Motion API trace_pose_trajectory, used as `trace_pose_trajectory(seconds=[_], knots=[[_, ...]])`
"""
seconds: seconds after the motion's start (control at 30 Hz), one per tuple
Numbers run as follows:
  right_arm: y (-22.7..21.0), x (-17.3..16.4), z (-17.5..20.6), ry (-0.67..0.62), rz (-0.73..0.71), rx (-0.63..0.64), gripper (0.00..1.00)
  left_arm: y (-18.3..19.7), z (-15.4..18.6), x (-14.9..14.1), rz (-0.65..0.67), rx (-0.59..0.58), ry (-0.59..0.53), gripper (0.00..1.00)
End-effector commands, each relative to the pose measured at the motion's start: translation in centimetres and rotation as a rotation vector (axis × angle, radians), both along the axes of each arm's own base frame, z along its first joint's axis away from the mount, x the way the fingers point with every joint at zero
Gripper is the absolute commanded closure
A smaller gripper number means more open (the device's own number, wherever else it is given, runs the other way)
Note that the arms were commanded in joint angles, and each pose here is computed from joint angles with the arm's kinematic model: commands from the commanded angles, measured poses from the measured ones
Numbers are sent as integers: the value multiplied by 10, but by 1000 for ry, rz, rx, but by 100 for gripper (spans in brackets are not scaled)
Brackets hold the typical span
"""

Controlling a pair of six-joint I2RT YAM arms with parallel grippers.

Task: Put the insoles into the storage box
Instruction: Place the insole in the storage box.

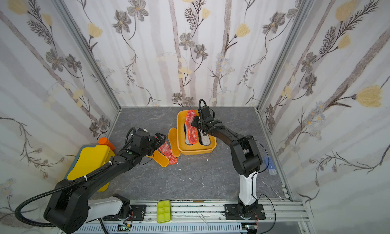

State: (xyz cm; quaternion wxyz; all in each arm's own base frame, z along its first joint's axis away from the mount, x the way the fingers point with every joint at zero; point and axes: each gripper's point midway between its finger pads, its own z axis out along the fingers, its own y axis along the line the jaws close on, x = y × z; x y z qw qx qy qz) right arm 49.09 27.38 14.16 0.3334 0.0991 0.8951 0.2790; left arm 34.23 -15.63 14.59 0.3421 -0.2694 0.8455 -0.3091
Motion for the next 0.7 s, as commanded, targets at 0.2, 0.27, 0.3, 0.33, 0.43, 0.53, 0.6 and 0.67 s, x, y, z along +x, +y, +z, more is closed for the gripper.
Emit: trace_pose_trajectory(seconds=[0.2, 0.27, 0.3, 0.33, 0.43, 0.53, 0.6, 0.67], knots=[[16, 20, -28, 18, -25, -3, 100, 2, -1, -2, 4, -4, -6, 0], [18, 22, -33, 28, -22, -4, 100, 2, -1, -2, 5, -3, -5, 0], [19, 23, -36, 32, -23, -5, 100, 2, -1, -2, 5, -4, -6, 0], [21, 24, -38, 36, -26, -3, 100, 2, 0, -1, 7, -7, -8, 0], [23, 28, -42, 43, -39, 6, 100, 0, -2, -2, 5, -14, -4, 0], [21, 30, -46, 48, -49, -4, 100, 0, -3, -3, 3, -16, 1, 0], [20, 30, -53, 57, -56, -13, 100, 1, -3, -4, 3, -14, 1, 0], [20, 30, -61, 71, -55, -21, 100, 1, -1, -4, 5, -13, -3, 0]])
